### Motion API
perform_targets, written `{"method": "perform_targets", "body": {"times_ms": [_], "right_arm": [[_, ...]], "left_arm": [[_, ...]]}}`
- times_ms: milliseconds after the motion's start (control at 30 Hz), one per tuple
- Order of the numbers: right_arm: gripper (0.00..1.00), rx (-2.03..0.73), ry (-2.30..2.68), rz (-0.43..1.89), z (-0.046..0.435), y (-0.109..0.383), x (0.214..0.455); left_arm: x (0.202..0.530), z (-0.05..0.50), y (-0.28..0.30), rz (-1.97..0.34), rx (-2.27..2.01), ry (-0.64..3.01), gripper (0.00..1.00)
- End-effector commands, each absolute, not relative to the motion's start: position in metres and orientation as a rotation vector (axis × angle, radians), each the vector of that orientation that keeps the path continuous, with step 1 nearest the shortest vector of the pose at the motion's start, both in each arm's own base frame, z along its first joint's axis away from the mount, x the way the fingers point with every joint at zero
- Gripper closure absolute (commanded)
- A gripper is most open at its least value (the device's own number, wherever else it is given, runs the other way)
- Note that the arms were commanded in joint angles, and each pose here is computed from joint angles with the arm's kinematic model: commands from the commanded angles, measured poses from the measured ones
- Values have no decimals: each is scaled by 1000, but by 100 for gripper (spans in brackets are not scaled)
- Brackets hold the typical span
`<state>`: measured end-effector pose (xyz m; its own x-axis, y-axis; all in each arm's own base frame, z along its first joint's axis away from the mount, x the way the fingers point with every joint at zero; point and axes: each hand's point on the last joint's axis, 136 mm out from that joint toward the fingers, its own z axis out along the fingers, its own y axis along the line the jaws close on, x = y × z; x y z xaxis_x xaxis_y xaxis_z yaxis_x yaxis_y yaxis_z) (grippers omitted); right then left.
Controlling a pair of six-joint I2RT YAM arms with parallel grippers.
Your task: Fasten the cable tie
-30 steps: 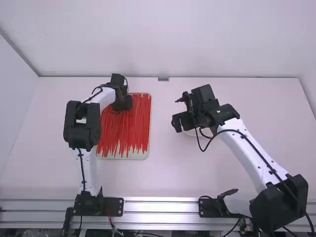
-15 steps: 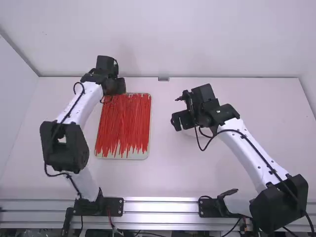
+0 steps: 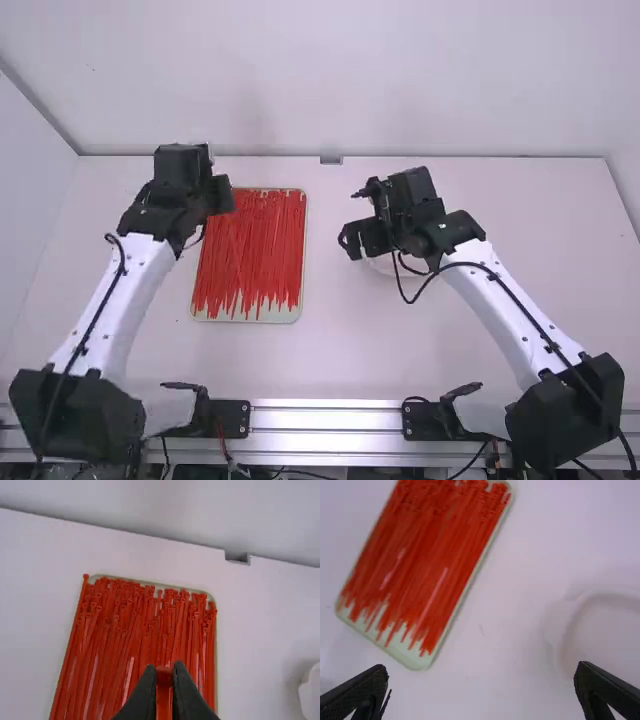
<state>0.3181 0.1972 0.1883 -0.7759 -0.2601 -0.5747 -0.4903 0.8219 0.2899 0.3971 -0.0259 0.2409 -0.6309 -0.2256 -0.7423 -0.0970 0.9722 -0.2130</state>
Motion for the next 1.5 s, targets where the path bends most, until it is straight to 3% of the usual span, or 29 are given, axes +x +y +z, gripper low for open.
{"method": "perform_targets", "body": {"times_ms": [0,200,600,733,933,1000,1133,1233,1400,1467], "right_arm": [[1,-609,2412,747,209,219,315],[0,-679,2300,986,234,255,302],[4,-741,2183,981,251,293,296],[10,-732,2179,931,250,297,297],[29,-669,2196,913,250,296,302],[44,-659,2200,912,250,296,303],[62,-657,2201,911,250,295,304],[63,-656,2201,911,250,295,304],[95,-657,2196,912,251,295,304],[100,-659,2188,914,252,296,304]], "left_arm": [[377,242,-31,-245,-254,2213,98],[358,262,-58,-500,-220,2035,98],[351,299,-136,-763,-60,1919,98],[346,309,-151,-804,-62,1907,98],[343,323,-166,-879,-57,1861,98],[341,326,-170,-907,-54,1853,98],[342,330,-170,-911,-55,1839,98],[341,332,-172,-918,-48,1830,98],[342,333,-172,-933,-64,1828,98],[342,332,-173,-934,-63,1831,98]]}}
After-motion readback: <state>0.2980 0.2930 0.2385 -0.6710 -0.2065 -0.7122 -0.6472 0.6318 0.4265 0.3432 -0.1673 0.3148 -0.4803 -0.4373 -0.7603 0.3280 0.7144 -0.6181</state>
